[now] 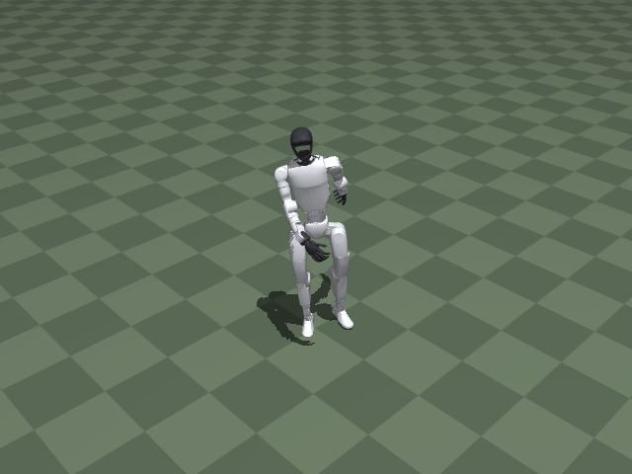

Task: Upper body actions

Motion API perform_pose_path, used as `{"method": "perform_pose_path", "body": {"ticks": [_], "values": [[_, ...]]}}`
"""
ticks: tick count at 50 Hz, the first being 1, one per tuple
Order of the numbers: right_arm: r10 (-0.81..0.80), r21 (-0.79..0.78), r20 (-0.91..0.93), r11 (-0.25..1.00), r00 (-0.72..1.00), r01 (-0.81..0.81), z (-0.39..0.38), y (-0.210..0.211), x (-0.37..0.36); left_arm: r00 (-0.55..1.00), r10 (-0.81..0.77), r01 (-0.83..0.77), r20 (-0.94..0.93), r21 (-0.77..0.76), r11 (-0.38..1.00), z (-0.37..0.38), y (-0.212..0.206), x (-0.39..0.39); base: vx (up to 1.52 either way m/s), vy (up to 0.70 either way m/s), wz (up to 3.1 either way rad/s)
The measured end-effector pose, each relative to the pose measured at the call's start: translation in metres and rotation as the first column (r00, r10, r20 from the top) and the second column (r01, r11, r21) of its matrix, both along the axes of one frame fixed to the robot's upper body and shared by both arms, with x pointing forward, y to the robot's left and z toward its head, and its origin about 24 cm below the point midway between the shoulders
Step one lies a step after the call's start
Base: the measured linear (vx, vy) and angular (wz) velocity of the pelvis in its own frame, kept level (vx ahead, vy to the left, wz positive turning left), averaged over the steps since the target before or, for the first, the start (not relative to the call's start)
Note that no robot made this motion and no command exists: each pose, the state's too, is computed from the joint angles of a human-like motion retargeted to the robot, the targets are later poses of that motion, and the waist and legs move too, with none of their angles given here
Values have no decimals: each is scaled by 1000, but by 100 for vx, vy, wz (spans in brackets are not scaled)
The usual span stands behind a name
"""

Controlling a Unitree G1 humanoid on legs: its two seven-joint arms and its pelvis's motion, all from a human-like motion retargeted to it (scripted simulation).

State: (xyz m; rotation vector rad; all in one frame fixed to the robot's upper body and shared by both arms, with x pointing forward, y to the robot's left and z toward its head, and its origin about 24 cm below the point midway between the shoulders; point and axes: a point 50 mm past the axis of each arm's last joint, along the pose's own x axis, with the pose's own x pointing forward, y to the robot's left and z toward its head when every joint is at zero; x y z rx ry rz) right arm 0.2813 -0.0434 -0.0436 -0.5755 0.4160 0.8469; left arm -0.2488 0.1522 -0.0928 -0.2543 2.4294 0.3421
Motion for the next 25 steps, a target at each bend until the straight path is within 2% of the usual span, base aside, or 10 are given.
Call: {"method": "perform_pose_path", "body": {"ticks": [3,5,7,10,12,15,18,20,22,25], "values": [[2,-52,121,999,993,4,2,-3,1,999,-35,35,-20,-14,999,-2,11,5,-5,-8,33],[-35,-101,106,994,994,45,-14,-11,-11,999,-46,46,23,-21,999,-13,16,22,0,-9,46],[-93,-167,-1,982,996,91,-44,-28,-37,990,-74,77,116,-21,997,-32,21,56,-1,-7,45],[-226,-285,-289,948,930,142,-95,-62,-102,927,-190,194,324,22,981,-64,25,133,-6,-4,29],[-380,-370,-523,908,763,198,-123,-92,-163,820,-300,306,488,70,949,-80,26,201,-10,-3,23],[-610,-539,-743,789,274,296,-135,-134,-268,573,-393,477,719,97,873,-81,12,312,-9,-2,-24],[-754,-735,-642,554,-139,391,-123,-156,-350,233,-417,571,878,224,790,-57,-22,418,-4,-1,-11],[-816,-841,-493,359,-302,404,-113,-164,-393,13,-406,556,914,331,762,-30,-47,472,3,1,332],[-859,-896,-369,227,-354,382,-102,-176,-424,-154,-374,489,914,400,775,-1,-65,511,4,2,11],[-894,-940,-253,137,-369,311,-83,-191,-459,-334,-307,395,891,428,813,38,-86,550,2,3,-46]]}}
